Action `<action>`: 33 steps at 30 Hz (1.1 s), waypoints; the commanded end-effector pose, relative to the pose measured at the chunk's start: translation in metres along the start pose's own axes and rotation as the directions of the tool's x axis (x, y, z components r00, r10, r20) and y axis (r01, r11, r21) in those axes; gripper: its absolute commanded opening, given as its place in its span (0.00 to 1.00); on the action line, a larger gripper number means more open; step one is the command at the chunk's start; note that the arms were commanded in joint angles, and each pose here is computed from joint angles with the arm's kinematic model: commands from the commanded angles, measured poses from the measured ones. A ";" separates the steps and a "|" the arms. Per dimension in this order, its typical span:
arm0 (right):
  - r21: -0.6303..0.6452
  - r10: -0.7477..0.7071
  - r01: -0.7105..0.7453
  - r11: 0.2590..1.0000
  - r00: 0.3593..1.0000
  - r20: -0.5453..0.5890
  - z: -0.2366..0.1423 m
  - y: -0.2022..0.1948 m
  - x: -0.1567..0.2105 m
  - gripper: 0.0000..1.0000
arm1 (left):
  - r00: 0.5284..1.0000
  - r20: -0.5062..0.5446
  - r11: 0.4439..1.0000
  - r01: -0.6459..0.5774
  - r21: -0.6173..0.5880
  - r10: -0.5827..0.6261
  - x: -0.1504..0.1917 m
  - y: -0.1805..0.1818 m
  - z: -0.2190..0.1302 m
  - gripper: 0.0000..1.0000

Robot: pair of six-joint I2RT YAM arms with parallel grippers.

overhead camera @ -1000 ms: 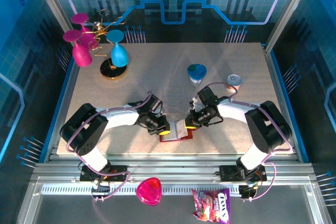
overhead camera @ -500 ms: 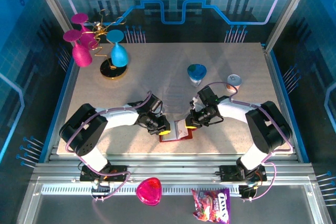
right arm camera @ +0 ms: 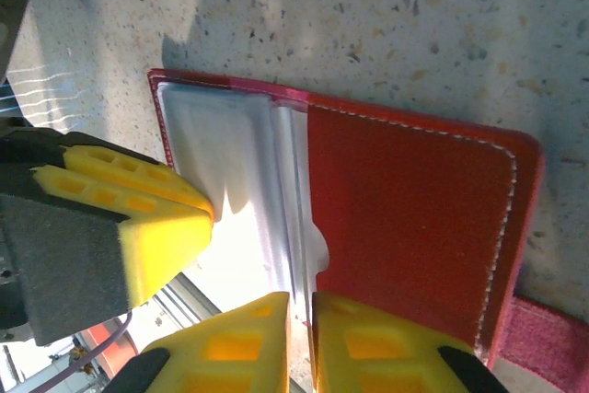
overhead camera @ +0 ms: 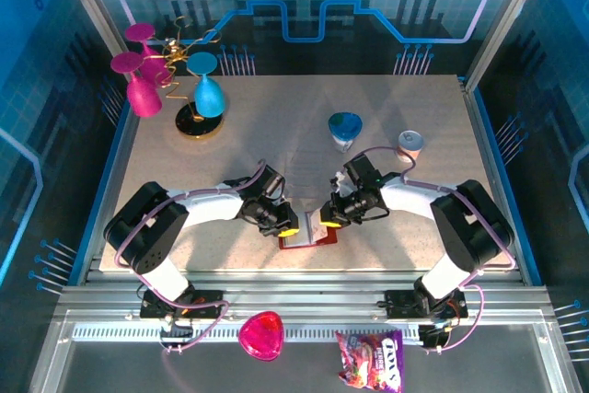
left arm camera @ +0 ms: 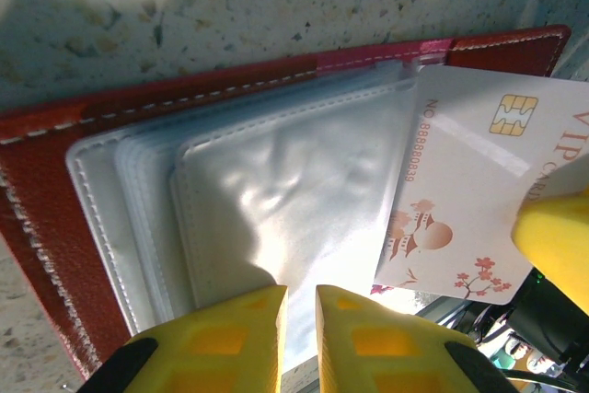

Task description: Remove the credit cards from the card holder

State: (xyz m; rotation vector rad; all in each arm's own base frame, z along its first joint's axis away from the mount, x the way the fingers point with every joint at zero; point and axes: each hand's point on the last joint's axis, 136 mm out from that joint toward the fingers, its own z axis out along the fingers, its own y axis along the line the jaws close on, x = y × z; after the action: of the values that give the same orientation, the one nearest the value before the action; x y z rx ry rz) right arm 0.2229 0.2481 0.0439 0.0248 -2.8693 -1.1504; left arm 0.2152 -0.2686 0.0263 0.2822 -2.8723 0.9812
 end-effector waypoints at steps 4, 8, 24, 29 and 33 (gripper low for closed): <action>0.020 0.009 -0.010 1.000 1.000 0.012 -0.006 0.001 0.006 0.13 | 0.999 -0.013 0.998 0.030 -0.062 -0.031 0.006 0.019 -0.001 0.17; 0.025 0.010 -0.010 1.000 1.000 0.012 -0.006 0.000 0.006 0.08 | 1.000 -0.005 0.997 0.027 -0.071 -0.027 0.005 0.020 -0.003 0.17; 0.102 0.011 -0.013 0.995 1.000 0.017 -0.008 -0.007 0.008 0.02 | 1.000 0.010 0.998 0.013 -0.058 -0.012 -0.004 0.013 -0.013 0.19; 0.067 -0.036 0.033 0.997 0.998 0.049 -0.018 0.012 0.000 0.02 | 1.000 0.030 0.999 -0.002 -0.033 0.003 -0.005 0.000 -0.025 0.20; 0.065 -0.130 0.127 0.990 0.990 0.054 -0.030 0.026 -0.003 0.01 | 0.998 0.069 1.000 -0.014 -0.026 0.015 -0.007 -0.006 -0.040 0.20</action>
State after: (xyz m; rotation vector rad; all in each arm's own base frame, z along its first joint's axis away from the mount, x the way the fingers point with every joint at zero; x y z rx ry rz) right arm 0.2262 0.2427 0.0641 0.0581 -2.9590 -1.0886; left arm 0.2165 -0.2518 0.0411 0.3094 -2.9070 0.9386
